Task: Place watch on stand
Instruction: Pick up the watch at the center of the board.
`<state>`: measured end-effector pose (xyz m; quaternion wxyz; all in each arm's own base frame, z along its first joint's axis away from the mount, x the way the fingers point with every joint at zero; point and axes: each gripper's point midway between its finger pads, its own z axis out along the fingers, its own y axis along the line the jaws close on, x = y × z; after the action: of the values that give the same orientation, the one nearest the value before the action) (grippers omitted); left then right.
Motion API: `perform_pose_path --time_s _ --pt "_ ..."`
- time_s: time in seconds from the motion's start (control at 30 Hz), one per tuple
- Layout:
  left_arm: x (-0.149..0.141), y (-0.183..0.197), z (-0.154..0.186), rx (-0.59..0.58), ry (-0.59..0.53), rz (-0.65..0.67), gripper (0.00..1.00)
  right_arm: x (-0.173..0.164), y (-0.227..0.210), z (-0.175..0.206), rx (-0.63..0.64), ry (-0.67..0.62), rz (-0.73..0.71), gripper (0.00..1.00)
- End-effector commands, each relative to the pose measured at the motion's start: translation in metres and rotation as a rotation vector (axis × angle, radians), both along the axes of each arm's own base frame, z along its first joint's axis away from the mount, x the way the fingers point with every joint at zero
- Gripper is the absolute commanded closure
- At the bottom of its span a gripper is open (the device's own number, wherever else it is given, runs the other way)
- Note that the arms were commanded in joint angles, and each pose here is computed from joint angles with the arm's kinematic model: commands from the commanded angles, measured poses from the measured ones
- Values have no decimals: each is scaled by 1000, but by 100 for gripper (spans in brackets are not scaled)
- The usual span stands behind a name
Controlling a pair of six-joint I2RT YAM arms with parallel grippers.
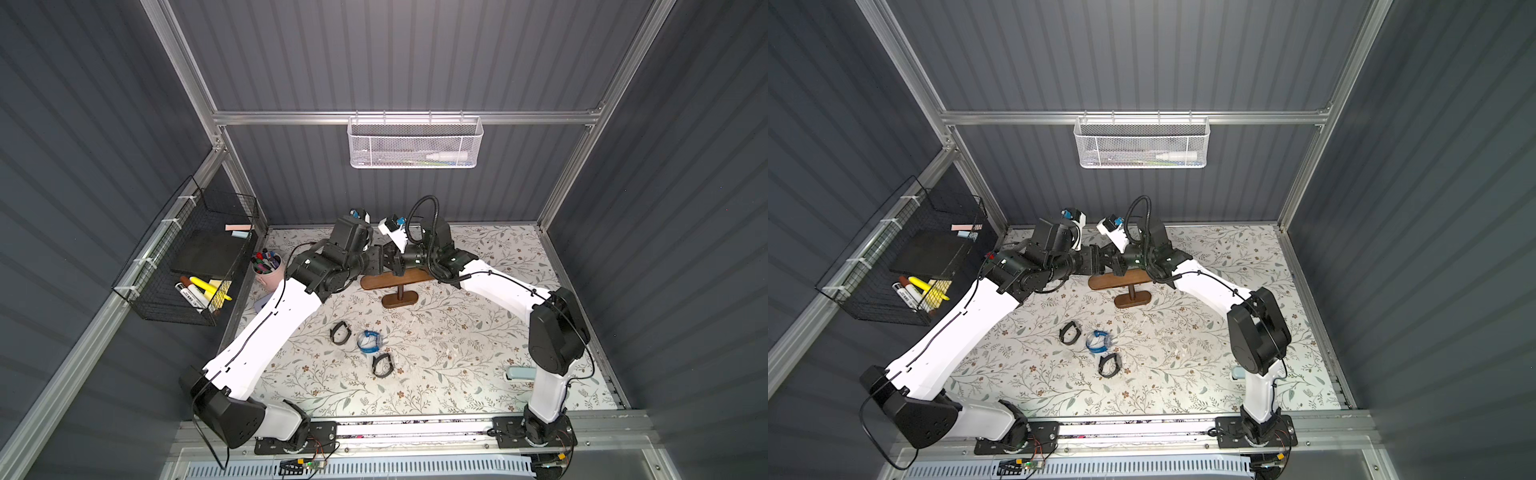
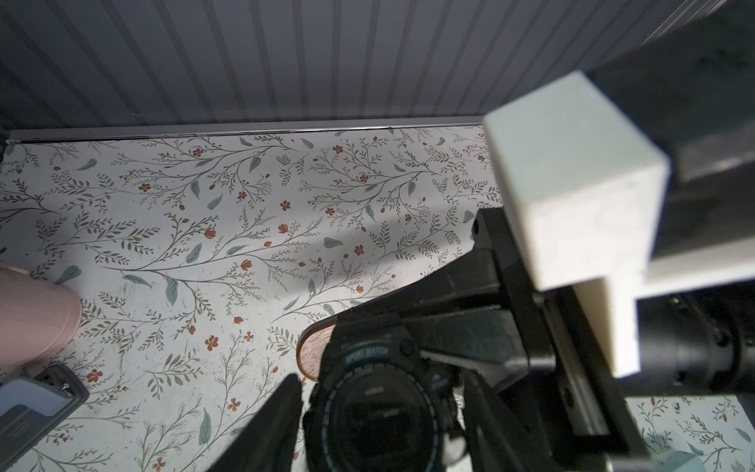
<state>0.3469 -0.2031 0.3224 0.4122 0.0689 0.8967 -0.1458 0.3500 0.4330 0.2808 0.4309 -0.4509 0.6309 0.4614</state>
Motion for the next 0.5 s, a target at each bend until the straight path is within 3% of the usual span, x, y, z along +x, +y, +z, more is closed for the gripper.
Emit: perform_pose_path --time_s 0.0,0.3,0.47 --pt "0 -1 4 -15 9 8 37 -7 -2 21 32 -56 22 100" --pt "-1 -2 -6 -15 52 13 36 -7 -2 21 32 -57 23 100" --pt "-1 0 -2 -21 44 26 46 -7 -2 20 31 -57 21 100"
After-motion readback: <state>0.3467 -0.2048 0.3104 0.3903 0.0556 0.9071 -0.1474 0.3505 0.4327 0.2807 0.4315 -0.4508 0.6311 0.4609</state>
